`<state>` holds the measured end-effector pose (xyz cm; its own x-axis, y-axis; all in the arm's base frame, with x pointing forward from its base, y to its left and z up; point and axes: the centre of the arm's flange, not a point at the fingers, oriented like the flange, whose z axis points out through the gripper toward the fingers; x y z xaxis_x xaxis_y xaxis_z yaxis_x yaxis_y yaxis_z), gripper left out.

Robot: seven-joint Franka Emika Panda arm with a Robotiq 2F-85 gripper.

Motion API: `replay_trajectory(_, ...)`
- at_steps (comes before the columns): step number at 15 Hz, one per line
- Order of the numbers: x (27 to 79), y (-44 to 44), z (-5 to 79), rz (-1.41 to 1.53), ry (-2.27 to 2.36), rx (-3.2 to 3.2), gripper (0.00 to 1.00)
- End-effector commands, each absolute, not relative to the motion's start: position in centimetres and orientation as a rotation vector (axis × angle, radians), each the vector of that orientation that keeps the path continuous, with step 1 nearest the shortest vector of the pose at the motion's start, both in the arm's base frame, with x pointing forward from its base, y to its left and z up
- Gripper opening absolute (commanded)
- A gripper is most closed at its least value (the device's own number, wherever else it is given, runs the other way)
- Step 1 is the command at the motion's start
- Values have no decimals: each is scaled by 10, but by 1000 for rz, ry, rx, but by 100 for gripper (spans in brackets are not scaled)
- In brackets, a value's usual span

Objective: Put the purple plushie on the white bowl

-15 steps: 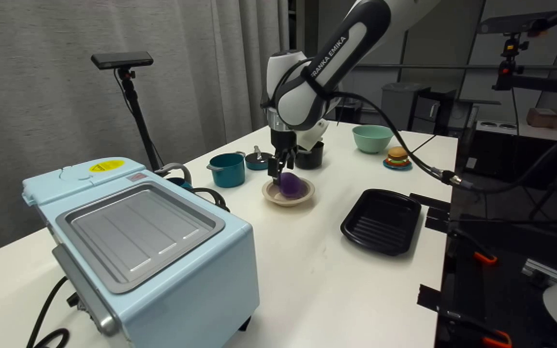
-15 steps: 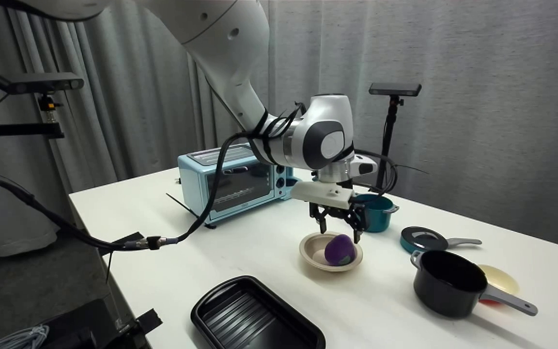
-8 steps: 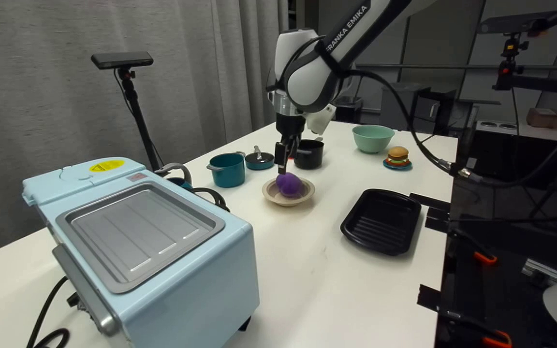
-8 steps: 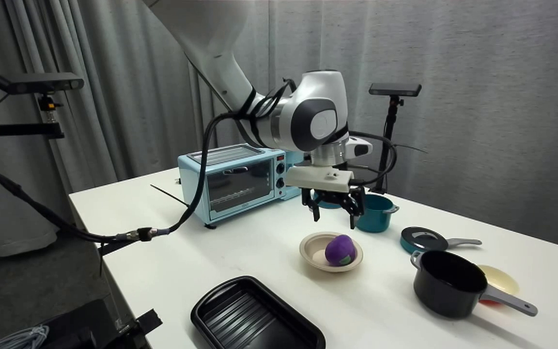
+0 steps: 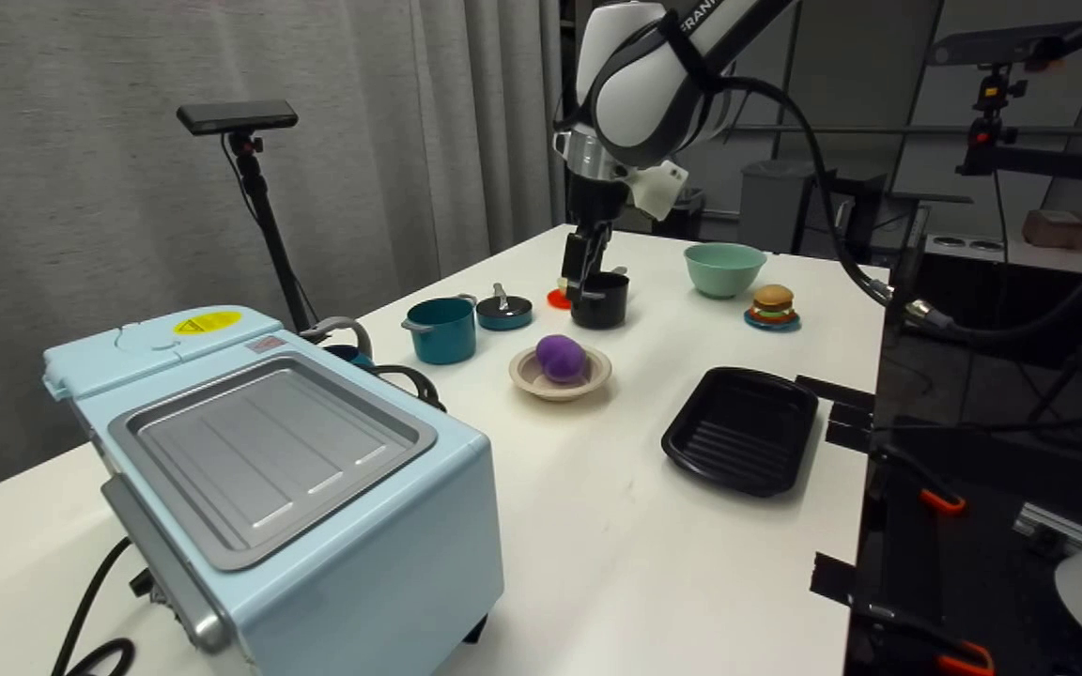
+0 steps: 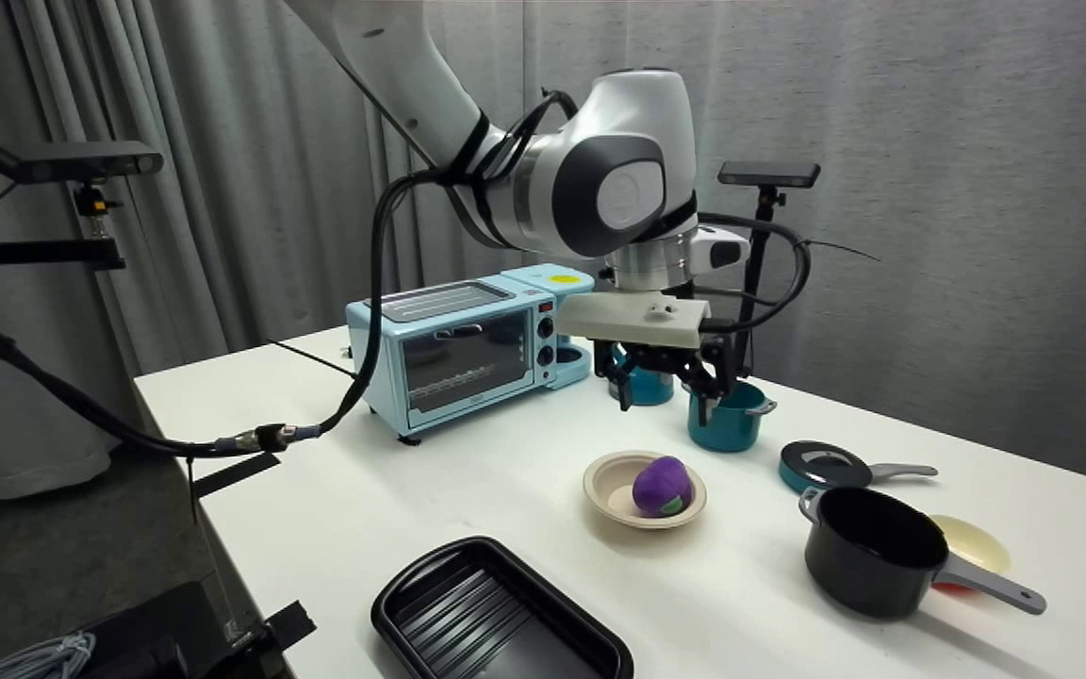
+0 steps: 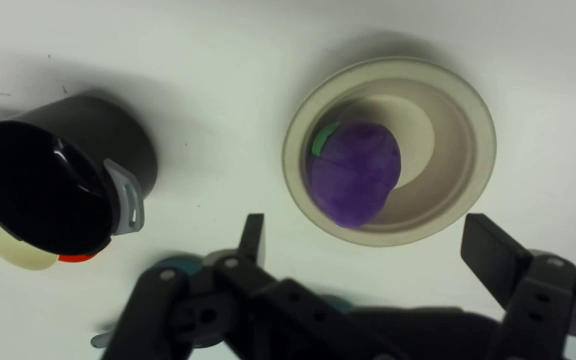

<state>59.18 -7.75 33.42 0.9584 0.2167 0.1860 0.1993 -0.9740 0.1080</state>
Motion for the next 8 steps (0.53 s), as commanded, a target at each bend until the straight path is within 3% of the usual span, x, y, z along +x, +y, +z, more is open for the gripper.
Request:
replay_trajectory(1,591,-77,334,299,322,3022,100)
replay_trajectory(8,590,-77,333,296,322,3023,100)
